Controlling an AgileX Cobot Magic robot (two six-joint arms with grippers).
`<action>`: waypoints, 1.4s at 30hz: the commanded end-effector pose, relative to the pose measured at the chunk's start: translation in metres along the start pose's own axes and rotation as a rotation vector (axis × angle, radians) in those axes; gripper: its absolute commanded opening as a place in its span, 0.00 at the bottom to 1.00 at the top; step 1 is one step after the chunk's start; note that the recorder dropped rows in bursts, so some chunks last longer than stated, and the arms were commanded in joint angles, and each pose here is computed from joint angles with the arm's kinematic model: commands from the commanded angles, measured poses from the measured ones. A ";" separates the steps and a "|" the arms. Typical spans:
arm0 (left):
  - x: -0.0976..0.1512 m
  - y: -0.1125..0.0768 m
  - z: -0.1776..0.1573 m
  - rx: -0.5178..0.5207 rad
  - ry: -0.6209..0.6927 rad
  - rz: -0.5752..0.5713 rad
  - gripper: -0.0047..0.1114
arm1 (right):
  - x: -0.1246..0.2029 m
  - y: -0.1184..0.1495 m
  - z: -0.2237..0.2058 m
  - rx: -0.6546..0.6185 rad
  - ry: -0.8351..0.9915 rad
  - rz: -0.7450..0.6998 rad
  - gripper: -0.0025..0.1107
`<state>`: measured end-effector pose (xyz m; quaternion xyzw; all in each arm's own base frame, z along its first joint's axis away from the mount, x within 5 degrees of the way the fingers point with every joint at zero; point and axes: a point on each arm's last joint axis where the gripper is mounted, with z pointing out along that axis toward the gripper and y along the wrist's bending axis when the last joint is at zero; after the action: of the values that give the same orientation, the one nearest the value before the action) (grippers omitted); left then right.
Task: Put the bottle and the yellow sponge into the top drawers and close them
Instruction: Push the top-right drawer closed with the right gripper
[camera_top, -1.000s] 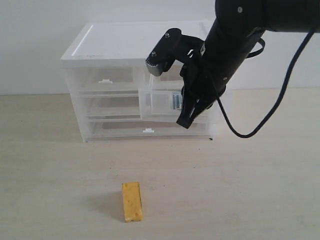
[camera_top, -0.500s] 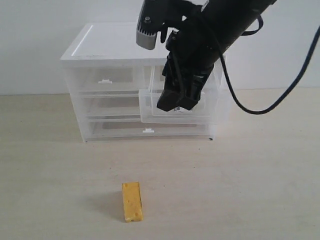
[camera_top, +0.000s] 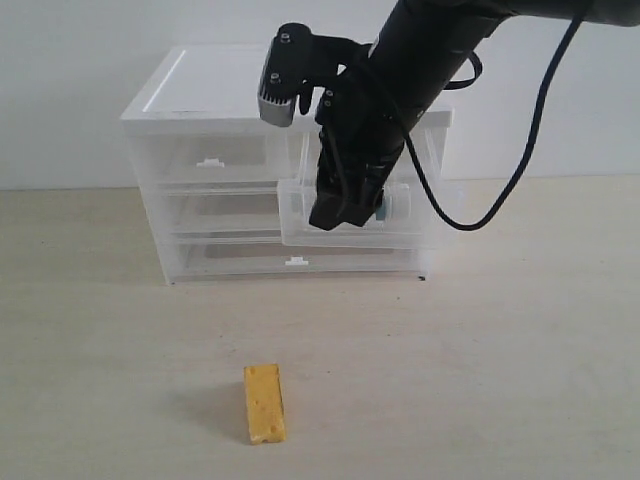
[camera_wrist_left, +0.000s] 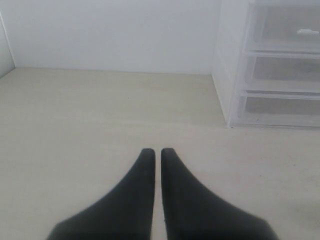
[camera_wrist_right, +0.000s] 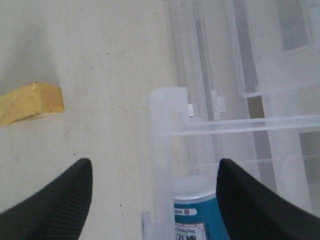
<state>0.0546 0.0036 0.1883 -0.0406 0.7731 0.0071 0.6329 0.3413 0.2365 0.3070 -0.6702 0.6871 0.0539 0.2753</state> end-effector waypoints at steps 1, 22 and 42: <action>0.001 0.000 0.000 -0.001 -0.002 -0.003 0.08 | 0.002 -0.003 0.002 0.010 0.010 -0.029 0.55; 0.001 0.000 0.000 -0.001 -0.002 -0.003 0.08 | 0.012 0.005 0.000 -0.090 0.118 -0.265 0.02; 0.001 0.000 0.000 -0.001 -0.002 -0.003 0.08 | -0.004 0.005 -0.003 -0.028 -0.008 -0.321 0.02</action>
<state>0.0546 0.0036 0.1883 -0.0406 0.7731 0.0071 0.6329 0.3400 0.2328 0.3000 -0.7624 0.5993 0.0218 0.2432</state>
